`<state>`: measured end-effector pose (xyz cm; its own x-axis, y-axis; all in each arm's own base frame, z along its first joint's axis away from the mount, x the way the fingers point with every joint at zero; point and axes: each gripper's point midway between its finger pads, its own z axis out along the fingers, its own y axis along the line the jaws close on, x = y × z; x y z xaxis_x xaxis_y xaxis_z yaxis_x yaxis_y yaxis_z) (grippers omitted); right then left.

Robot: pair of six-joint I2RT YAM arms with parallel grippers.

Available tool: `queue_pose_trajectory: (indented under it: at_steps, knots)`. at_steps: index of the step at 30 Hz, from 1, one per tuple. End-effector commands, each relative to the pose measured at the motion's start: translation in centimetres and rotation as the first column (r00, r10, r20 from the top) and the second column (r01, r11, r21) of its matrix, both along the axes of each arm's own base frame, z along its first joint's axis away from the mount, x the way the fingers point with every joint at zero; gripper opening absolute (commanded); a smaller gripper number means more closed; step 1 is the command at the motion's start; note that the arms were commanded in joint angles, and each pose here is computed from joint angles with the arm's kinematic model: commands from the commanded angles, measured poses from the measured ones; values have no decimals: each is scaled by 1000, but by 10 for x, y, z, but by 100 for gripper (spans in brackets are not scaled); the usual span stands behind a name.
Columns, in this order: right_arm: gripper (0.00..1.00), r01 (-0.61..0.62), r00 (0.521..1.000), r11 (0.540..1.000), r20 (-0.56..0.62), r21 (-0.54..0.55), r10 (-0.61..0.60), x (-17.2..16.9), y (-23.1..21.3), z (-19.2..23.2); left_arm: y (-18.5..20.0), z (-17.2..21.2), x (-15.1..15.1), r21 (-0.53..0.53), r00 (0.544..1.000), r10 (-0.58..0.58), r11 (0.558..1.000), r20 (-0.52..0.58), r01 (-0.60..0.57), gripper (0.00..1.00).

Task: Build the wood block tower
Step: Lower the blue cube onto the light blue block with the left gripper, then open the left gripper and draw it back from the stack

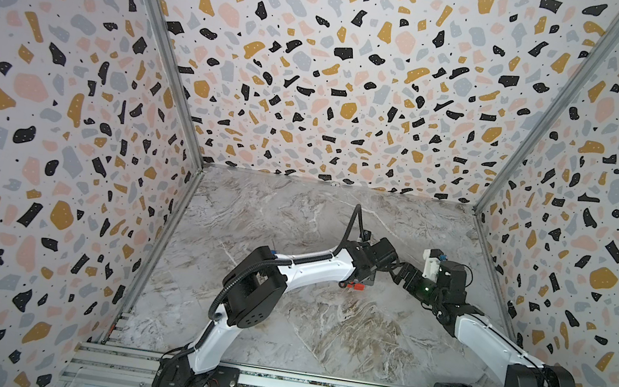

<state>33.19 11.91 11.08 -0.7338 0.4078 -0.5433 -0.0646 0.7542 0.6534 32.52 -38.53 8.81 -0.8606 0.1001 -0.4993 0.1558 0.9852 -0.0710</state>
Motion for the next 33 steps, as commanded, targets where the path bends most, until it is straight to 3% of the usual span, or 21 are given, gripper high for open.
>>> queue_pose_trajectory:
  at_steps: [1,22,26,33]
  knots:
    - [99,1,999,1000,33,17,-1,0,0,9,1,0,8,8,1000,12,1000,17,-12,17]
    - [99,5,999,1000,38,11,-6,0,-1,10,-2,1,9,-2,1000,8,1000,12,-8,22]
    - [99,4,999,1000,40,12,-5,0,-1,10,-2,1,9,-5,1000,7,1000,11,-7,31]
    - [99,-1,999,1000,52,12,0,0,0,13,-4,9,12,-9,1000,5,1000,23,-5,60]
